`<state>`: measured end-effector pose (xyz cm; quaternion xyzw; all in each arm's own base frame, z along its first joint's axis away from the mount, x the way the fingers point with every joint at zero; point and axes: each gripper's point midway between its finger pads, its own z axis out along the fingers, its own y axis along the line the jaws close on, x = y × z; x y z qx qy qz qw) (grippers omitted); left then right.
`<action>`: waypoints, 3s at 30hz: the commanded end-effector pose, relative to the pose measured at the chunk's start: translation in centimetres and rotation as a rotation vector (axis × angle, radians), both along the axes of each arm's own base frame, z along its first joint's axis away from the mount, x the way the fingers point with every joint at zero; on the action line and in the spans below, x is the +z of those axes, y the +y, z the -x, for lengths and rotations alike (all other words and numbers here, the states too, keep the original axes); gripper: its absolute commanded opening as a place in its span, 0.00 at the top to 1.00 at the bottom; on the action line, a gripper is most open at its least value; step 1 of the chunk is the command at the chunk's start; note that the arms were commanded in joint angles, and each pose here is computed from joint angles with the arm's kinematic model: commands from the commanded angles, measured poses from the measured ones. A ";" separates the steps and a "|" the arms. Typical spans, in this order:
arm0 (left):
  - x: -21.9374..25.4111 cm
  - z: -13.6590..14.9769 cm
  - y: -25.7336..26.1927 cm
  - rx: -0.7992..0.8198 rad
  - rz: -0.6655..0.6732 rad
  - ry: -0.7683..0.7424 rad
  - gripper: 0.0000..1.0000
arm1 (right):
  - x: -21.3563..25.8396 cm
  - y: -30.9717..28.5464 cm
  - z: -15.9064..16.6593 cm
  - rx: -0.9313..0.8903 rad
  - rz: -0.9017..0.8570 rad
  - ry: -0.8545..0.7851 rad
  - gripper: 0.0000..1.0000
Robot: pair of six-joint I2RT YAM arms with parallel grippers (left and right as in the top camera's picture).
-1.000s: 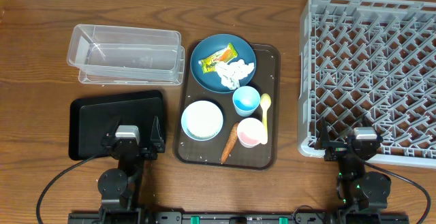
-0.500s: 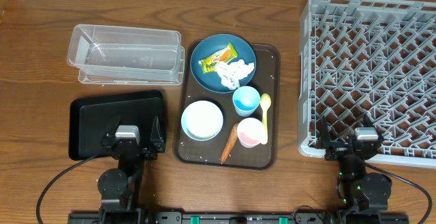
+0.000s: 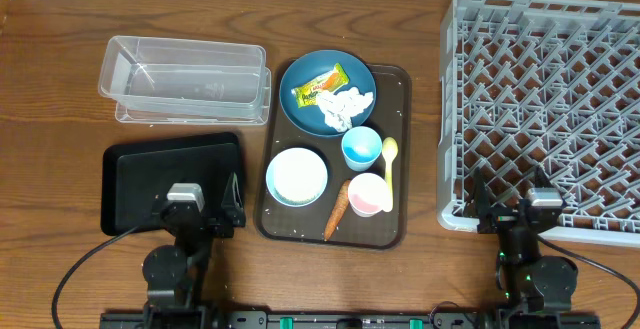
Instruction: Sort waste into correct bins and load items into the dishwasher rack
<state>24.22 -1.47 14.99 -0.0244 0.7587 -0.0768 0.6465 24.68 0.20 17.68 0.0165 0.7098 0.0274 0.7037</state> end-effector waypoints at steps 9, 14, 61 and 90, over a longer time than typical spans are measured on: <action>4.7 -1.3 -0.3 -0.011 0.035 0.255 0.08 | 6.5 -2.1 -1.7 -0.124 -0.021 0.083 0.01; 6.1 -3.2 -0.3 -0.009 0.037 0.440 0.08 | 7.0 -2.0 -4.3 -0.119 -0.010 0.282 0.01; -2.9 -18.8 -18.5 -0.407 -0.138 0.652 0.08 | 5.5 -0.6 -7.6 -0.047 -0.029 0.565 0.01; -11.6 -17.3 -20.9 -0.461 -0.185 0.821 0.58 | 5.2 -0.6 -7.4 -0.047 -0.028 0.580 0.01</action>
